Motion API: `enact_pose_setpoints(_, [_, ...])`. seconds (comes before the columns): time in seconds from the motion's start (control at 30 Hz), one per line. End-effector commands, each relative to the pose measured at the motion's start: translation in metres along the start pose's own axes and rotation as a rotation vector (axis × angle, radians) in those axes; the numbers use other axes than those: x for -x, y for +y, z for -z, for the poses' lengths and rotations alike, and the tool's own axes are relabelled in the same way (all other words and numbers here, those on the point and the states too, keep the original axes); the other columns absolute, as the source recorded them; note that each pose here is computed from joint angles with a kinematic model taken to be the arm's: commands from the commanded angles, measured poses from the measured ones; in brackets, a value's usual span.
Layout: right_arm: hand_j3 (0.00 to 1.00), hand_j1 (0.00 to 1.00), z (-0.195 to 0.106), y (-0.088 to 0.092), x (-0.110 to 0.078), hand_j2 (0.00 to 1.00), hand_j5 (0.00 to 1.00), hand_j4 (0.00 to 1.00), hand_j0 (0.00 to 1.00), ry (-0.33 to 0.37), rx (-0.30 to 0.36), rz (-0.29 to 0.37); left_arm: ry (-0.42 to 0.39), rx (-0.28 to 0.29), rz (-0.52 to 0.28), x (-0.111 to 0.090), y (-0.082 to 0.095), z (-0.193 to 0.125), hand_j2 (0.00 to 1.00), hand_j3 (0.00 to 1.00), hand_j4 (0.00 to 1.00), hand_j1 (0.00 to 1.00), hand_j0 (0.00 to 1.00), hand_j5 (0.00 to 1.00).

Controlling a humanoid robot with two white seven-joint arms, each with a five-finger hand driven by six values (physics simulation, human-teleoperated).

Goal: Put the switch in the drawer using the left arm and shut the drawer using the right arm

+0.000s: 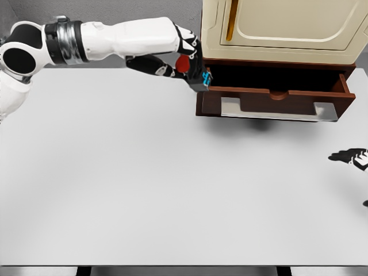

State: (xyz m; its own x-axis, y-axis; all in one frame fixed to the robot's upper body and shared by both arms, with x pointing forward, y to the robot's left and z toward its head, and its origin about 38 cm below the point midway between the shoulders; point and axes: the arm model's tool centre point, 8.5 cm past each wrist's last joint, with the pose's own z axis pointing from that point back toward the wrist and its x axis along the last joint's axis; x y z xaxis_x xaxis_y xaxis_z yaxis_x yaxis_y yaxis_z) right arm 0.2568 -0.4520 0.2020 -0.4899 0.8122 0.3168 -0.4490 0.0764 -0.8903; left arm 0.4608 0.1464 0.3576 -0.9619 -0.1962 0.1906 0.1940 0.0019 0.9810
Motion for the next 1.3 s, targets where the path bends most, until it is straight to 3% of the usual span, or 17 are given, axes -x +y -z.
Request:
enact_pose_setpoints(0.0, [0.95,0.95,0.0,-0.003,0.0,0.95,0.95,0.95,0.95,-0.001,0.006,0.0,-0.006,-0.015,-0.027,0.003,-0.002,0.008,0.35,0.35,0.35,0.35,0.35,0.35])
enact_pose_setpoints(0.03, [0.87,0.87,0.0,-0.006,0.0,0.87,0.87,0.87,0.87,-0.002,0.015,-0.005,-0.01,-0.016,-0.027,0.003,-0.002,0.01,0.35,0.35,0.35,0.35,0.35,0.35])
enact_pose_setpoints(0.07, [0.68,0.68,0.001,-0.007,0.0,0.68,0.68,0.68,0.68,-0.003,0.021,-0.008,-0.02,-0.019,-0.03,0.001,-0.002,0.014,0.35,0.35,0.35,0.35,0.35,0.35])
enact_pose_setpoints(0.1, [0.56,0.56,0.002,-0.01,0.0,0.56,0.56,0.56,0.56,-0.005,0.027,-0.014,-0.031,-0.022,-0.032,0.0,-0.003,0.019,0.35,0.35,0.35,0.35,0.35,0.35])
enact_pose_setpoints(0.27, [0.55,0.55,0.014,-0.034,-0.004,0.55,0.55,0.55,0.55,-0.037,0.067,-0.065,-0.102,-0.049,-0.042,-0.012,-0.001,0.049,0.35,0.35,0.35,0.35,0.35,0.35])
enact_pose_setpoints(0.37, [0.54,0.54,0.034,-0.034,-0.011,0.54,0.54,0.54,0.54,-0.091,0.055,-0.066,-0.091,-0.066,-0.108,0.002,-0.008,0.071,0.35,0.35,0.35,0.35,0.35,0.35])
enact_pose_setpoints(0.47, [0.55,0.55,0.048,-0.031,-0.018,0.55,0.55,0.55,0.55,-0.133,0.022,-0.07,-0.088,-0.068,-0.1,0.004,-0.001,0.076,0.35,0.35,0.35,0.35,0.35,0.35])
enact_pose_setpoints(0.67, [0.55,0.55,0.05,-0.04,-0.019,0.55,0.55,0.55,0.55,-0.14,0.029,-0.091,-0.073,-0.073,-0.162,0.016,-0.01,0.102,0.35,0.35,0.35,0.35,0.35,0.35])
enact_pose_setpoints(0.83, [0.55,0.55,0.064,-0.036,-0.026,0.55,0.55,0.55,0.55,-0.18,0.008,-0.088,-0.057,-0.075,-0.196,0.023,-0.015,0.111,0.35,0.35,0.35,0.35,0.35,0.35])
enact_pose_setpoints(1.07, [0.55,0.55,0.065,-0.039,-0.026,0.55,0.55,0.55,0.55,-0.181,0.016,-0.091,-0.041,-0.083,-0.232,0.03,-0.02,0.116,0.35,0.35,0.35,0.35,0.35,0.35])
enact_pose_setpoints(1.27, [0.56,0.56,0.064,-0.042,-0.028,0.56,0.56,0.56,0.56,-0.207,0.042,-0.053,-0.032,-0.083,-0.239,0.034,-0.019,0.118,0.35,0.35,0.35,0.35,0.35,0.35])
